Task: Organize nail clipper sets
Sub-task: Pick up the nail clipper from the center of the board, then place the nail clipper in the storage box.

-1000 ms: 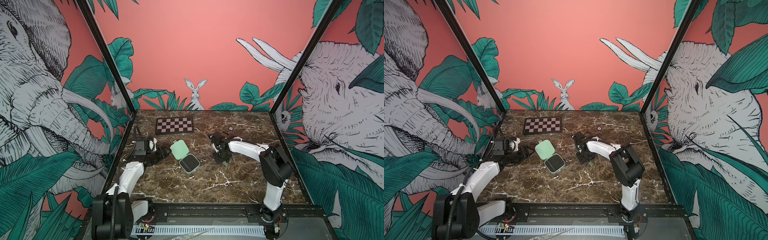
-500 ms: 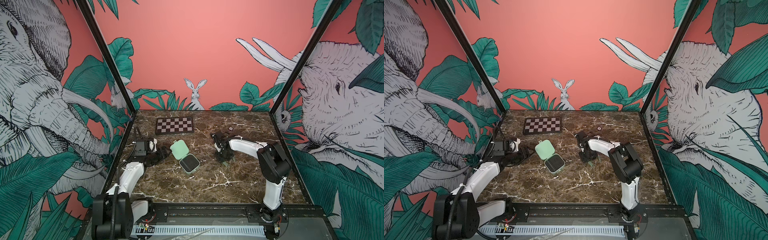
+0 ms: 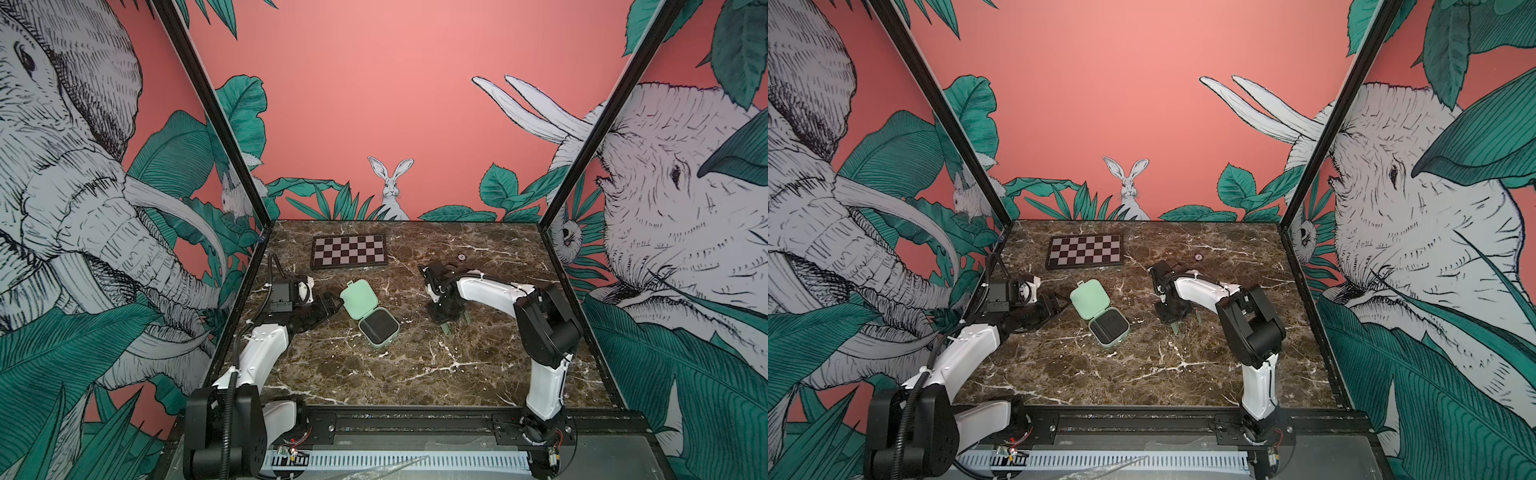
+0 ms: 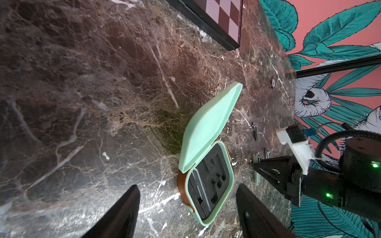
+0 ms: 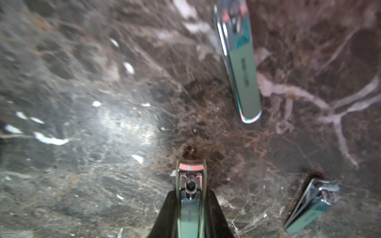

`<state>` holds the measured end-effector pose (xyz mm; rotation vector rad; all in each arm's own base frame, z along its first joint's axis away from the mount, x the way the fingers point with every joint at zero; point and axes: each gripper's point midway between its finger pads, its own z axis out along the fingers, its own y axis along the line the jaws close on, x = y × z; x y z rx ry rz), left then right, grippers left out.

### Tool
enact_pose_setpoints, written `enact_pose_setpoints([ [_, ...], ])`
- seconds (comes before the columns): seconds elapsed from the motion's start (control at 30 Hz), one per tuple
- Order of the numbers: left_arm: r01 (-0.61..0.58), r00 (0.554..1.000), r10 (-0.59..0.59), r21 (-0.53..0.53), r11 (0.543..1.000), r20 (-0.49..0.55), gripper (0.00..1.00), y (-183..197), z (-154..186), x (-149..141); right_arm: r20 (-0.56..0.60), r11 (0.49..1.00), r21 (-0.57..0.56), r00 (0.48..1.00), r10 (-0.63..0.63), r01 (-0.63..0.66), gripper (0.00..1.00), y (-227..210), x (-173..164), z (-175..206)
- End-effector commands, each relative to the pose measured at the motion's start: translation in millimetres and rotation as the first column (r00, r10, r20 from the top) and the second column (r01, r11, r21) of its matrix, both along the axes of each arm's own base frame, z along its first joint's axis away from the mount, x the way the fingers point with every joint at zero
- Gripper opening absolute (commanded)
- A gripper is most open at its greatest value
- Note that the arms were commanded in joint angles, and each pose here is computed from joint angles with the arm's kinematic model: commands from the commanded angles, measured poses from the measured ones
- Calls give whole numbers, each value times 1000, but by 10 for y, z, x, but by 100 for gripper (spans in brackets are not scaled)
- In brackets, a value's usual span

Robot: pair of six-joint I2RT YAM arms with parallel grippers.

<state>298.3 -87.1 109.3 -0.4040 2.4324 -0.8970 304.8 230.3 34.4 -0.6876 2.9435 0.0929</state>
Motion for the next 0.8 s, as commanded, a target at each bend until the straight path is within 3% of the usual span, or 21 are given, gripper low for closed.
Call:
enact_pose_setpoints([
  [0.0,7,1000,-7,-11,1000,-2,77,-10,-42,-2,74,996,36,994,79,-82,12,379,-17,336],
  [0.17,7,1000,-7,-3,1000,-12,80,-1,-83,21,101,972,62,970,222,-229,12,994,-146,550],
  [0.4,0,1000,0,5,1000,-13,80,16,-90,57,80,928,81,931,357,-363,11,1648,-279,474],
  [0.77,-1,1000,1,5,1000,-20,80,15,-133,26,51,919,80,922,383,-386,11,1907,-332,271],
])
